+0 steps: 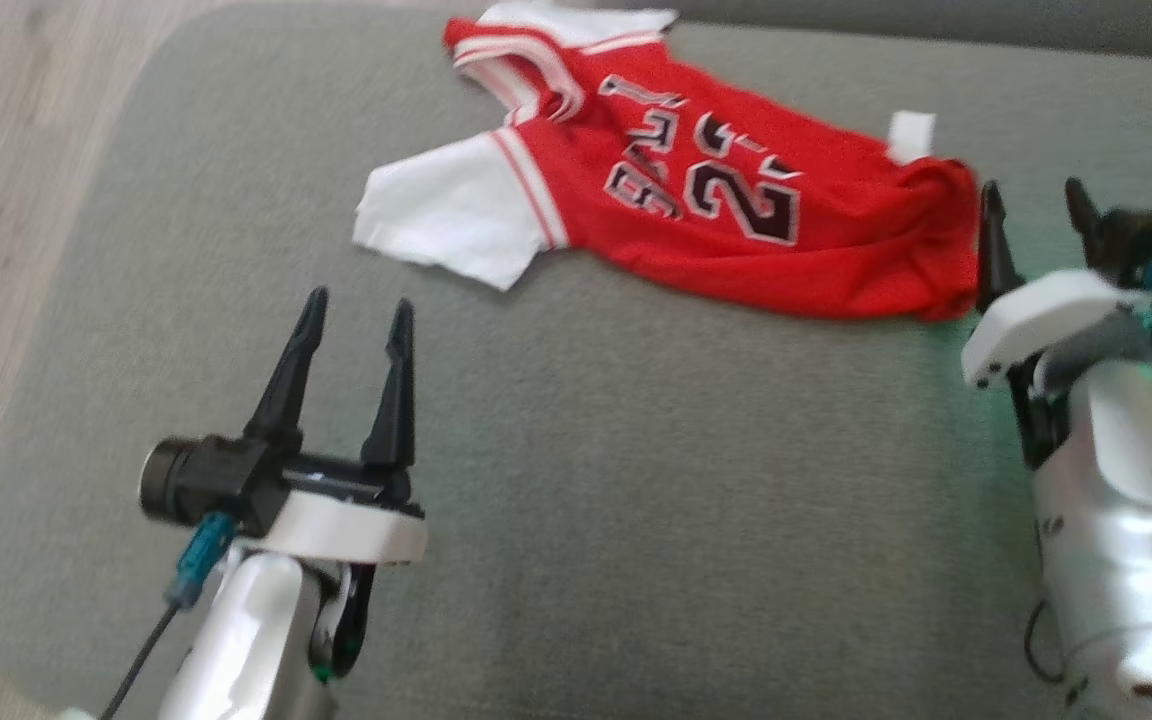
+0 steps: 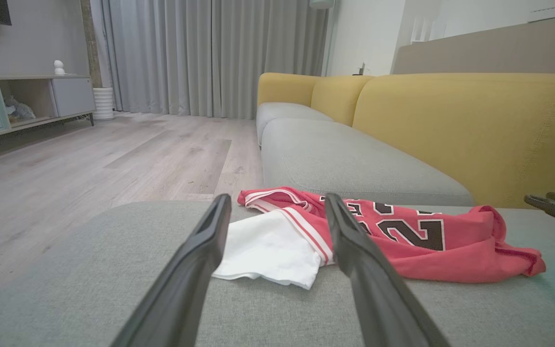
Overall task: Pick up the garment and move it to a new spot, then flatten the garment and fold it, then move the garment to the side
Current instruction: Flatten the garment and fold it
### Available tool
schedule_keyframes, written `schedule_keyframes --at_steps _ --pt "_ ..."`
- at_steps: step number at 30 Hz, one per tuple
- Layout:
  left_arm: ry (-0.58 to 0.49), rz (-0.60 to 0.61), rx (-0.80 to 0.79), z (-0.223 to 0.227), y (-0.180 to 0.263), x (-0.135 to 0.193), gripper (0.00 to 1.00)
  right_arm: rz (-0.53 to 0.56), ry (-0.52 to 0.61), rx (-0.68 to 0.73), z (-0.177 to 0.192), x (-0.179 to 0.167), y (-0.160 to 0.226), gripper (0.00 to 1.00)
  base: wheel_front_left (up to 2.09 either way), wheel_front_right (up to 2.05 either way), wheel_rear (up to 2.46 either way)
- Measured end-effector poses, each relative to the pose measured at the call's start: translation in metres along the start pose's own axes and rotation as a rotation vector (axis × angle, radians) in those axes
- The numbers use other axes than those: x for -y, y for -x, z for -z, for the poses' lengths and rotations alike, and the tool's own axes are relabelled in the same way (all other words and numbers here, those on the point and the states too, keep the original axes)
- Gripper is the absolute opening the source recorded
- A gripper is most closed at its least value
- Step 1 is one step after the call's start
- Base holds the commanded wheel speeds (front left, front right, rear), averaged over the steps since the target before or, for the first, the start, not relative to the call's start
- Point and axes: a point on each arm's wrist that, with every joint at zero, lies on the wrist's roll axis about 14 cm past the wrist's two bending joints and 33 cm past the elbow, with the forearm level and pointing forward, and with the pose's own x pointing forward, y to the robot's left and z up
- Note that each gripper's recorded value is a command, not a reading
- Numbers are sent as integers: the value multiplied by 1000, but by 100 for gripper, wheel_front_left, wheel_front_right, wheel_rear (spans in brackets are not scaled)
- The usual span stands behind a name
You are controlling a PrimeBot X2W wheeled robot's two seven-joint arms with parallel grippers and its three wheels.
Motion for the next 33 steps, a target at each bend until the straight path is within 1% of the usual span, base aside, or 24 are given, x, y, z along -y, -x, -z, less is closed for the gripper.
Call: schedule_keyframes --at_steps 3,5,10,13,14,15,19,23,28,33 --pt "6 17 3 -1 5 7 100 25 -20 52 -5 10 21 100 0 0 0" --pt "14 34 -1 1 10 14 100 46 -60 70 -2 17 36 100 0 0 0" --pt "24 61 3 0 16 28 100 42 -166 105 7 14 75 100 0 0 0" --pt "27 69 8 -2 17 33 100 52 -219 111 19 15 99 100 0 0 0" --pt "31 81 7 -1 18 37 100 63 -252 98 31 15 113 100 0 0 0" --pt "32 85 5 0 18 39 100 67 -265 87 37 15 118 100 0 0 0" --pt "34 87 3 1 16 39 100 58 -277 60 50 10 123 100 0 0 0" --pt "37 77 -17 8 15 35 100 1 -255 74 42 -7 112 100 0 0 0" --pt "35 60 -34 15 11 29 100 -69 -174 11 44 -26 89 100 0 0 0" --pt "32 45 -36 15 5 20 100 -105 -72 -83 56 -35 62 100 0 0 0"
